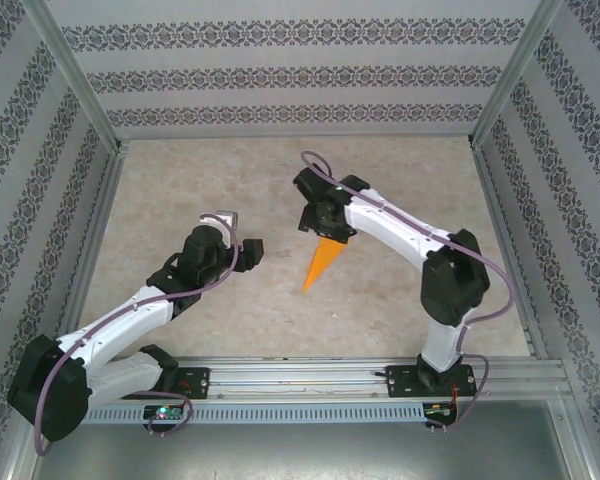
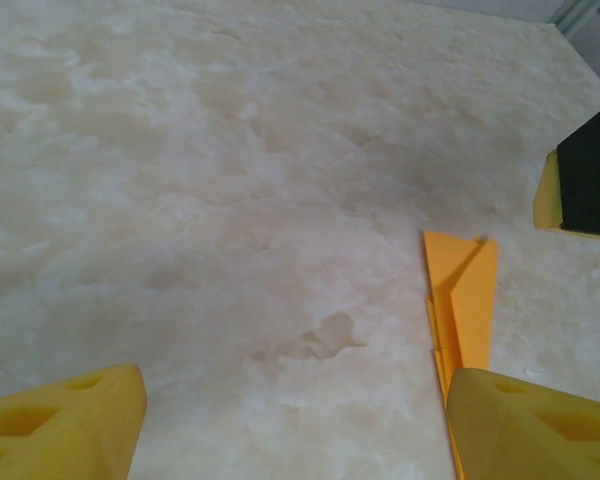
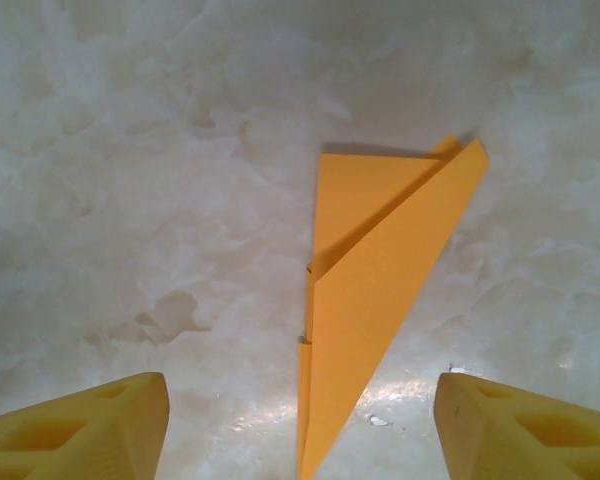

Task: Fold a paper plane with a square sheet of paper (fold left side to right side)
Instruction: Pick up the paper plane at the center of the table.

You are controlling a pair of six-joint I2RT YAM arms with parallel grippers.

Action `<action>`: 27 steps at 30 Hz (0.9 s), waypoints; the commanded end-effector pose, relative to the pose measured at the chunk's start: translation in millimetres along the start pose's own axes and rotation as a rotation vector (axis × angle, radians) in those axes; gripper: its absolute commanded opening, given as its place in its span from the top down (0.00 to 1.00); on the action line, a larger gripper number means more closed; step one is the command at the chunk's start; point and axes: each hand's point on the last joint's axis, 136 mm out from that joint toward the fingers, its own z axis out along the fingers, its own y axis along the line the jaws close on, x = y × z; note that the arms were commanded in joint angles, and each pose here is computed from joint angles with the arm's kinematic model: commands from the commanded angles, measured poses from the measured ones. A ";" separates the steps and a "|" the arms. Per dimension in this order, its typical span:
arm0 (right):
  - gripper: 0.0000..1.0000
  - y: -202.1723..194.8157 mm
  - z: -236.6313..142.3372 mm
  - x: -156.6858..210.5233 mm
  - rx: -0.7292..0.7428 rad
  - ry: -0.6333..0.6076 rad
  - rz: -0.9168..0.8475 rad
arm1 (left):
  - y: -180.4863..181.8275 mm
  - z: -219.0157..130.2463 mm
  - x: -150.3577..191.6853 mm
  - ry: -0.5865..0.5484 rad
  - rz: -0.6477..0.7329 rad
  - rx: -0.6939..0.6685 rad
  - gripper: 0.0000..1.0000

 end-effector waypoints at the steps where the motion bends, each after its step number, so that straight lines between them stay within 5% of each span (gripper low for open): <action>1: 0.33 -29.3 9.5 9.4 0.249 0.017 0.056 | 17.5 -3.4 8.2 0.015 0.023 -0.062 0.20; 27: 0.57 -13.4 82.1 37.3 0.421 0.144 0.050 | 37.5 -0.9 28.0 0.067 0.065 -0.114 0.16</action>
